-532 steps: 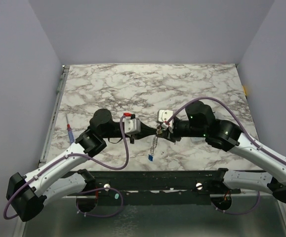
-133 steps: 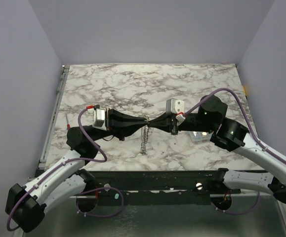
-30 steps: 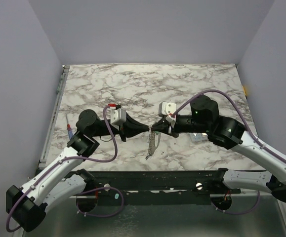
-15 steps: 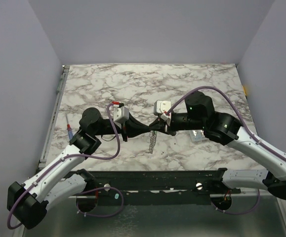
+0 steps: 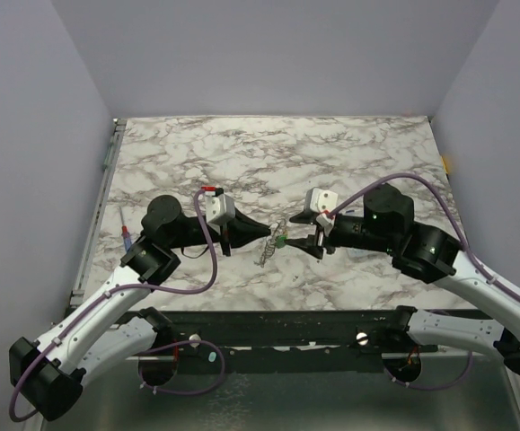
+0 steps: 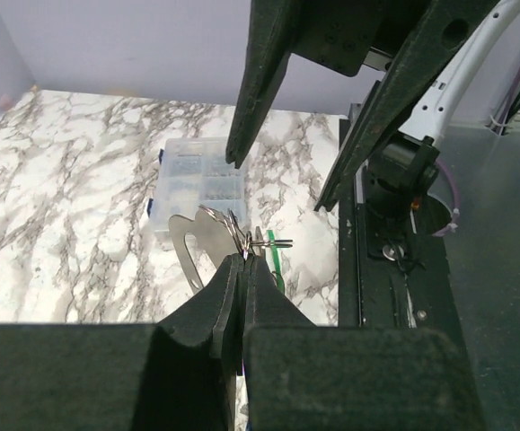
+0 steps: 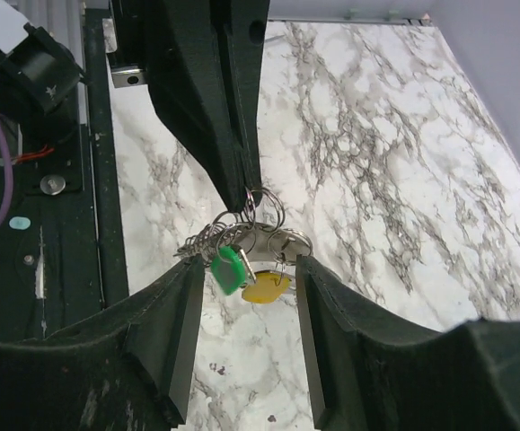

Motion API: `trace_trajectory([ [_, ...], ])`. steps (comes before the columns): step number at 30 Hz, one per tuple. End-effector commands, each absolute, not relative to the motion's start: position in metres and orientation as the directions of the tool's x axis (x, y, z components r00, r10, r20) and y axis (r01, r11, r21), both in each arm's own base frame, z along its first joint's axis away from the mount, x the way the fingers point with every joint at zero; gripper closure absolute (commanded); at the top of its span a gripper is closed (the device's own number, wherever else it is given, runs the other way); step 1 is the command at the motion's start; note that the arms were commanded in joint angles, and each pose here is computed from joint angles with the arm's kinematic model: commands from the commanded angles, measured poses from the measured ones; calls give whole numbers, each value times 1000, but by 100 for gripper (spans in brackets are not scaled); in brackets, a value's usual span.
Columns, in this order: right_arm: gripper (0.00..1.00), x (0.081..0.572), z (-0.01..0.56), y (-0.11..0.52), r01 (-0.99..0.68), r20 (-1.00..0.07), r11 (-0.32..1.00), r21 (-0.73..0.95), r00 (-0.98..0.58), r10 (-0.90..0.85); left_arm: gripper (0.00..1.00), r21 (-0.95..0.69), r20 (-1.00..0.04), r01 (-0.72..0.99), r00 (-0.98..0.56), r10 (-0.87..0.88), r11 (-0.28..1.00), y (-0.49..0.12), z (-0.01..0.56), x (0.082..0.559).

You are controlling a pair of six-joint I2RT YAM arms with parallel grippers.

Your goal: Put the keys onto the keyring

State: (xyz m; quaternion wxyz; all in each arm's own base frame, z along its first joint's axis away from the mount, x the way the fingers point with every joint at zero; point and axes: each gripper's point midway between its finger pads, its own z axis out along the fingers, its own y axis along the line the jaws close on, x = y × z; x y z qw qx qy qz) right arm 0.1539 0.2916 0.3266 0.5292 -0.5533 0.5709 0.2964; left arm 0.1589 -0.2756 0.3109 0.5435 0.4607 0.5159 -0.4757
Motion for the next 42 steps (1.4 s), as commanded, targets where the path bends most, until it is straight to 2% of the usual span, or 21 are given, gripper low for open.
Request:
trace_trajectory([
  [1,47,160,323,289,-934,-942,275,-230,142,-304,100,70,-994,982,83,-66,176,-272,330,165],
  [9,48,159,310,300,-949,-951,254,-186,110,-288,100,59,-995,963,78,-62,263,-269,329,180],
  [21,47,201,287,304,-865,-975,480,-144,41,-219,100,29,-997,917,54,-51,398,-262,324,206],
  [24,47,212,281,302,-836,-976,530,-143,32,-214,100,23,-998,919,44,-43,394,-263,321,207],
  [29,48,214,283,308,-839,-980,525,-147,53,-190,100,18,-998,925,36,-41,381,-265,320,205],
  [36,57,213,274,319,-860,-980,491,-140,47,-195,100,20,-998,926,42,-49,377,-265,322,204],
  [39,71,213,272,320,-861,-979,489,-140,47,-196,100,21,-998,926,42,-49,377,-265,322,203],
  [42,77,213,272,321,-864,-979,484,-140,49,-196,100,21,-998,926,42,-49,377,-265,322,203],
])
